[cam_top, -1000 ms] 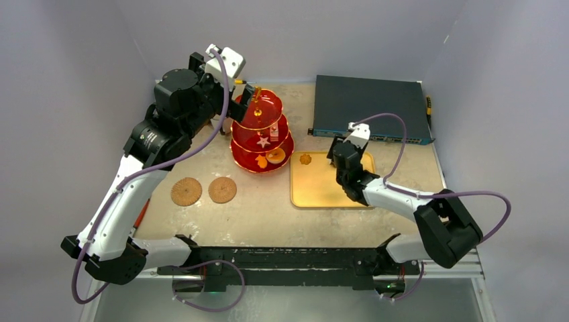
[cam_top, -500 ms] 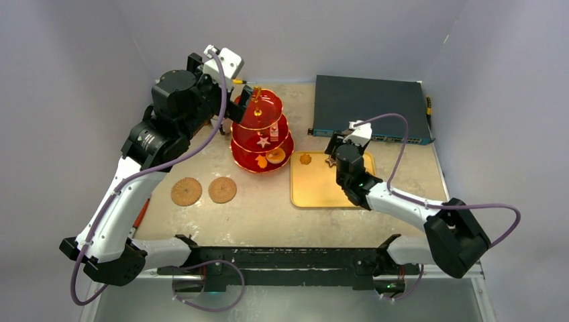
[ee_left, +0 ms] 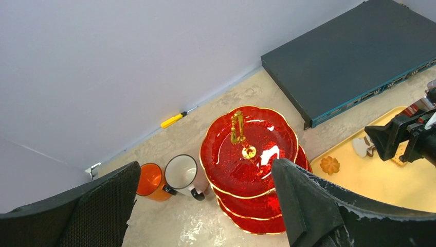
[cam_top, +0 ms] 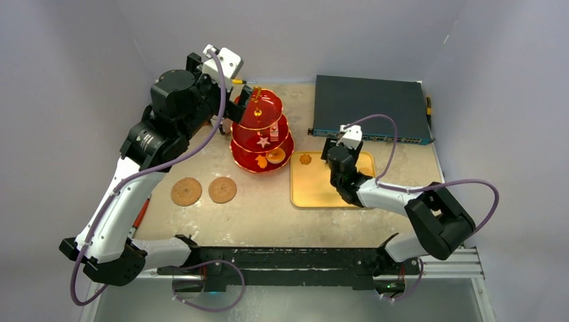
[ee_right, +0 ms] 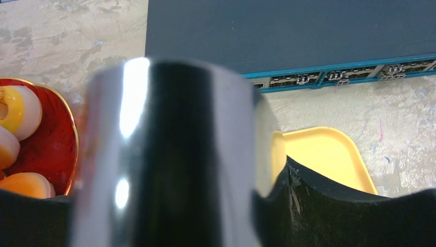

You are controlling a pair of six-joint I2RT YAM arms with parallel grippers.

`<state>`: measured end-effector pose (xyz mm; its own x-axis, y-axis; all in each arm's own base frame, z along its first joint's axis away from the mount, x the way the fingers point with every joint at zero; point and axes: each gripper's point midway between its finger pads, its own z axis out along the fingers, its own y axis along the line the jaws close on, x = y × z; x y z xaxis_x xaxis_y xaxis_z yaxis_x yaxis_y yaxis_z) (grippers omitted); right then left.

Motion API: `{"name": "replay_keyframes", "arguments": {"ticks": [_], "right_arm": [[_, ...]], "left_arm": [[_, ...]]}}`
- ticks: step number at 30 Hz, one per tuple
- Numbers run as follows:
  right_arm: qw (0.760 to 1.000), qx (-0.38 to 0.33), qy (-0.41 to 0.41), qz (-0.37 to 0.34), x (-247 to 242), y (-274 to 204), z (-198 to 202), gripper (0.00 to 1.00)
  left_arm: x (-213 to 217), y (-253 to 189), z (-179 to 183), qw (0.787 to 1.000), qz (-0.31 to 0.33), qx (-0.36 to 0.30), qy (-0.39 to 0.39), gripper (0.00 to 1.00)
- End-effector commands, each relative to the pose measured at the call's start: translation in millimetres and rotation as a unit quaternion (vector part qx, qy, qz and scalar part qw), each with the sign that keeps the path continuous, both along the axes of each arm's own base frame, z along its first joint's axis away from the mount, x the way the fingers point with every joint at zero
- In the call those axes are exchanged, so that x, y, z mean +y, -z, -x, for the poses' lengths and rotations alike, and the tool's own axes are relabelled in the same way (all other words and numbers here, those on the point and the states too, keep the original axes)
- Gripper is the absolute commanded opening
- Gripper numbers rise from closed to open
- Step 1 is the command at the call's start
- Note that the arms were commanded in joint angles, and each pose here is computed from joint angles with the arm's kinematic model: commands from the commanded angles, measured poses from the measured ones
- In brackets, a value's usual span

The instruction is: Serve the afternoon tea

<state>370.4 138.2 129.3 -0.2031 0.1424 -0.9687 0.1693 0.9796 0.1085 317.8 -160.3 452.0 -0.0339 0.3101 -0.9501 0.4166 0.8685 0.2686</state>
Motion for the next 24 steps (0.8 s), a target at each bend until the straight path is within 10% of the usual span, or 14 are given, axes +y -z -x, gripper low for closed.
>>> {"name": "replay_keyframes", "arguments": {"ticks": [1,24], "right_arm": [[0.999,-0.025,0.014,-0.017,0.6,-11.6,-5.4,0.66],[0.998,-0.060,-0.020,-0.004,15.3,-52.1,11.9,0.42]], "left_arm": [[5.5,-25.3,7.5,0.999,0.019,-0.029,0.001,0.99],[7.0,-17.4,4.4,1.000,0.016,-0.024,-0.008,0.99]]}}
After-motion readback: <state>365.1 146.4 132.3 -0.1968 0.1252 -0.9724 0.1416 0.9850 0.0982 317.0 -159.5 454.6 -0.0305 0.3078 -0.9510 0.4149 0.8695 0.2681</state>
